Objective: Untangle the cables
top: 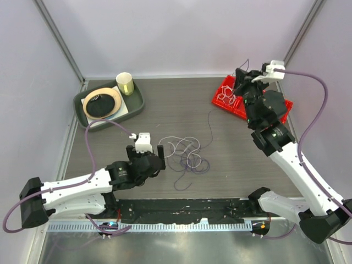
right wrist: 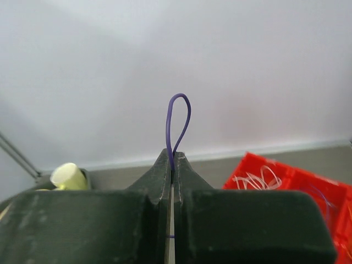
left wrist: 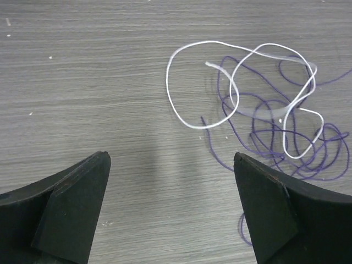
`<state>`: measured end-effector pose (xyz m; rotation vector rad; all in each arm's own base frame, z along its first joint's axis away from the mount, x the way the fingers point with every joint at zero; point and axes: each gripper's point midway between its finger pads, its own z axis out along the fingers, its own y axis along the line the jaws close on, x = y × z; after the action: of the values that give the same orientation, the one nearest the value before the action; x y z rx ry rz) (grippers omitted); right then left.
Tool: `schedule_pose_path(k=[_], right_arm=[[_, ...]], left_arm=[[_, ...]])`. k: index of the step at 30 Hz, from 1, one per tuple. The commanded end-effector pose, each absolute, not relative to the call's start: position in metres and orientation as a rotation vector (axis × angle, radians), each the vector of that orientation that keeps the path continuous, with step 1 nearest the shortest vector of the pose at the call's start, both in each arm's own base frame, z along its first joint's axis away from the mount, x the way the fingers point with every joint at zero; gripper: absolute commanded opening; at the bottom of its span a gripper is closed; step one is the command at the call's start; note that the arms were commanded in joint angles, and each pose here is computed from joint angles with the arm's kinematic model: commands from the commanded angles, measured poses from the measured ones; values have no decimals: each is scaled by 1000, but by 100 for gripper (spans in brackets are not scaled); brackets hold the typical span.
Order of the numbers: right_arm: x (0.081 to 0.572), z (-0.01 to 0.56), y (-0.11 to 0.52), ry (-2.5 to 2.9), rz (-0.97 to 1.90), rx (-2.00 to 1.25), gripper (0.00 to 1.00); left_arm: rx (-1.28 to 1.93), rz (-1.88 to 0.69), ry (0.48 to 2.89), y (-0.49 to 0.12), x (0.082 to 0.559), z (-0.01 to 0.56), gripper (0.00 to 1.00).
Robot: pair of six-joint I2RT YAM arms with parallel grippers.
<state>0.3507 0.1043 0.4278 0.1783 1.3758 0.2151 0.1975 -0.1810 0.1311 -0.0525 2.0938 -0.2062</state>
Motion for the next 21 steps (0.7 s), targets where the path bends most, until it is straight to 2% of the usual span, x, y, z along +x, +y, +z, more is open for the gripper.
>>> schedule_pose_path(k=[1, 8, 12, 14, 18, 21], right_arm=[[334, 480, 130, 1302, 385, 56, 1], [298, 505, 169, 1260, 658, -100, 1], [271, 540, 186, 1190, 802, -195, 1], [262, 562, 189, 1160, 858, -205, 1], [254, 590, 191, 1140, 924, -192, 1], [252, 606, 188, 1119, 945, -156, 1]], left_arm=[[76, -352, 1994, -219, 208, 176, 100], [371, -621, 1763, -279, 204, 241, 100], [452, -622, 1667, -311, 215, 255, 100], [316, -597, 1686, -317, 233, 259, 100], [345, -531, 1786, -366, 256, 236, 100], [327, -590, 1802, -389, 261, 228, 100]])
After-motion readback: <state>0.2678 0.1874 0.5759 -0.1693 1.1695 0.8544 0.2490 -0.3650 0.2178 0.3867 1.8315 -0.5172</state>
